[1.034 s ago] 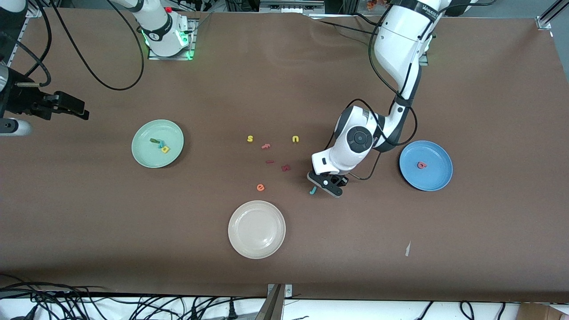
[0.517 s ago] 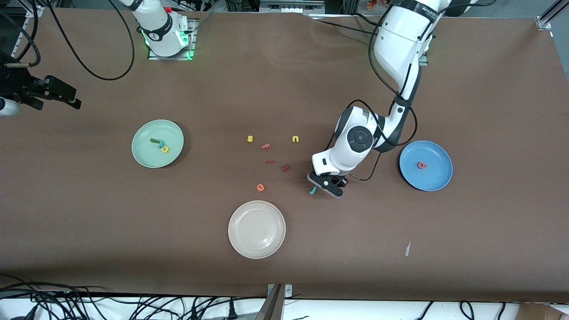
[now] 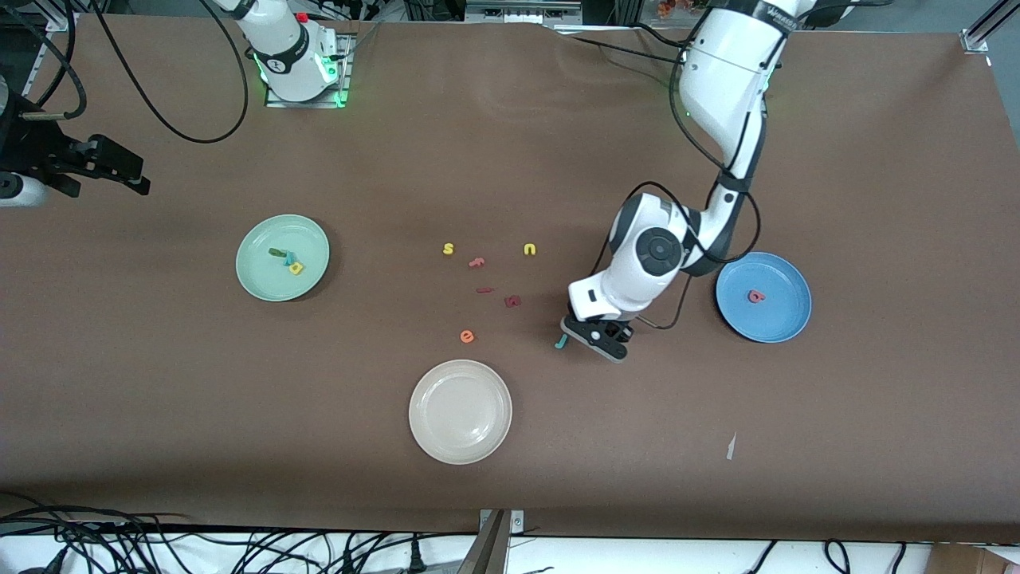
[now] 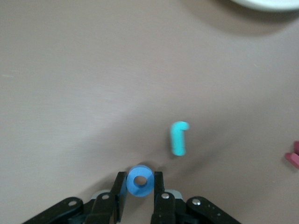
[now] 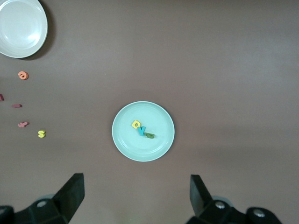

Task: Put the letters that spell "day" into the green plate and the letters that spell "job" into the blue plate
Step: 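Carry the blue letter to the blue plate and open the left gripper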

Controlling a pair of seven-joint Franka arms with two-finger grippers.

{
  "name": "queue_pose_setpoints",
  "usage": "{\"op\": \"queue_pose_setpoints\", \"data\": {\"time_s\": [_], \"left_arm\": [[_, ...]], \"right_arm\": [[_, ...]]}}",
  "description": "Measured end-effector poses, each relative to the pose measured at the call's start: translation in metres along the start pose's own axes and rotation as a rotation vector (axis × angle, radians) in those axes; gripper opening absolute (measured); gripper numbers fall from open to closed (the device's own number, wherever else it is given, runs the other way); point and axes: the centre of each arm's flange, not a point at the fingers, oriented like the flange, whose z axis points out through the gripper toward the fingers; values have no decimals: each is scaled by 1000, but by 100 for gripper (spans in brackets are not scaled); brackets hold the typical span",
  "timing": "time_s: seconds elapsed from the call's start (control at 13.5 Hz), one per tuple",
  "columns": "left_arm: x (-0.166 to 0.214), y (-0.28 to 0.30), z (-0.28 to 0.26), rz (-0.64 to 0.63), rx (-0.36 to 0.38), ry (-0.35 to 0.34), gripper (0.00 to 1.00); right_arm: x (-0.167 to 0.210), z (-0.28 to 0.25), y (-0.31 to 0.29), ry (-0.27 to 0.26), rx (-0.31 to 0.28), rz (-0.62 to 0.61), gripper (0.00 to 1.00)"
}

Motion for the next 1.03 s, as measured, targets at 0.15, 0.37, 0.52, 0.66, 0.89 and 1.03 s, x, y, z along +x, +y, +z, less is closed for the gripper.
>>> {"op": "queue_pose_setpoints", "data": {"time_s": [0.15, 0.37, 0.52, 0.66, 0.89, 1.03], "left_arm": [[-6, -44, -35, -68, -9, -19, 27], [-49, -116, -91, -166, -32, -68, 27], [-94, -153, -112, -195, -44, -92, 27], [-139, -181, -120, -202, -44, -124, 27], [-186, -213, -123, -185, -8, -180, 28], [-195, -220, -123, -187, -7, -188, 39]], "right_arm": [[0, 1, 0, -1, 0, 0, 100], [0, 1, -1, -1, 0, -2, 100], [0, 1, -1, -1, -1, -2, 100], [0, 1, -1, -1, -1, 13, 100], [0, 1, -2, -1, -1, 20, 100], [0, 1, -2, -1, -1, 19, 100]]}}
